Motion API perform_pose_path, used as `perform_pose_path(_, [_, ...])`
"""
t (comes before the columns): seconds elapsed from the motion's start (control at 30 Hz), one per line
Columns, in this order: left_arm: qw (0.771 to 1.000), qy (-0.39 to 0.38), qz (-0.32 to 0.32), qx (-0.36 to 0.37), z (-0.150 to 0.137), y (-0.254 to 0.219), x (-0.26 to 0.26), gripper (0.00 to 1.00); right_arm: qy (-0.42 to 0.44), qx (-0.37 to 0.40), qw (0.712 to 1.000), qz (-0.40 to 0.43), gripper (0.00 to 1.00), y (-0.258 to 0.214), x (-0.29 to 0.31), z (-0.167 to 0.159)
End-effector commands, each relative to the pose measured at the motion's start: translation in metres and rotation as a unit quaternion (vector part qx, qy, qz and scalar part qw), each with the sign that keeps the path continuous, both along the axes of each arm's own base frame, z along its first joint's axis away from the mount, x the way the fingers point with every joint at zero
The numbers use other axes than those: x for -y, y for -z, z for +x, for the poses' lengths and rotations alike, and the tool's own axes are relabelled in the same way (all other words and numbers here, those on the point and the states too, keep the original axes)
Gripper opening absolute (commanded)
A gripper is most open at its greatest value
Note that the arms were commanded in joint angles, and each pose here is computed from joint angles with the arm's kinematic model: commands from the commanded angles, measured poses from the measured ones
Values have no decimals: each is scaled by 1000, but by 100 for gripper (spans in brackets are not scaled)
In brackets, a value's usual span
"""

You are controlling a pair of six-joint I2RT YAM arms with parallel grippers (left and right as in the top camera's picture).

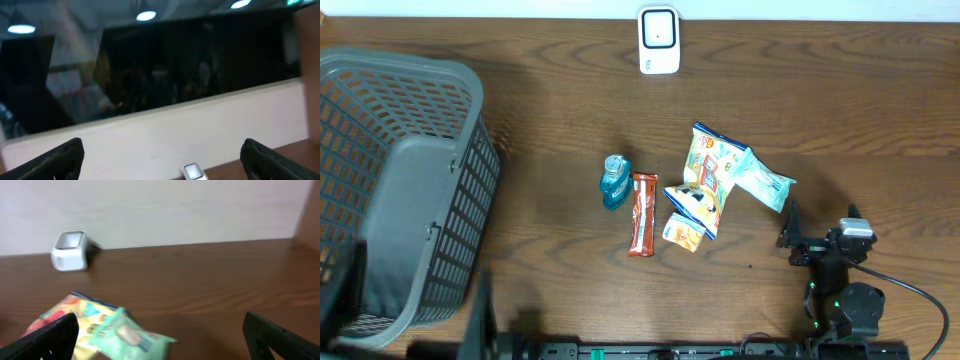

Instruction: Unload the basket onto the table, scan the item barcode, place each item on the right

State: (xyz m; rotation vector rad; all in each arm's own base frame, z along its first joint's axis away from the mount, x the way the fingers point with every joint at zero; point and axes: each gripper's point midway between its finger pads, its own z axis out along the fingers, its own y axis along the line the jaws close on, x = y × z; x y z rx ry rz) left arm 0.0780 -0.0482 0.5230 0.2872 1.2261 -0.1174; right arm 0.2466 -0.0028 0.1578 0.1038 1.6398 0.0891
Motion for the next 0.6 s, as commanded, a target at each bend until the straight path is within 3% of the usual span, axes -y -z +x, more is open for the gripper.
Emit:
perform_pose_path(0.0, [999,34,5,26,-28,-1,11,99,-75,-9,985,158,99,-2,-30,-2])
perform_pose_path(0.07, [999,33,6,42,-39,-3,11,99,-142,-31,954,263,99,-5,-56,-9])
perform_pose_path(0.17, [997,33,6,63,-49,-12,11,99,-226,-70,915,326,99,-7,-86,-22])
perform_pose_path(0.37, [990,41,-11,136,-70,-45,11,99,-349,-117,870,327,99,-8,-124,-51])
perform_pose_path(0.57, [987,70,-67,125,-73,-49,11,99,-429,-147,832,320,99,-9,-144,-76])
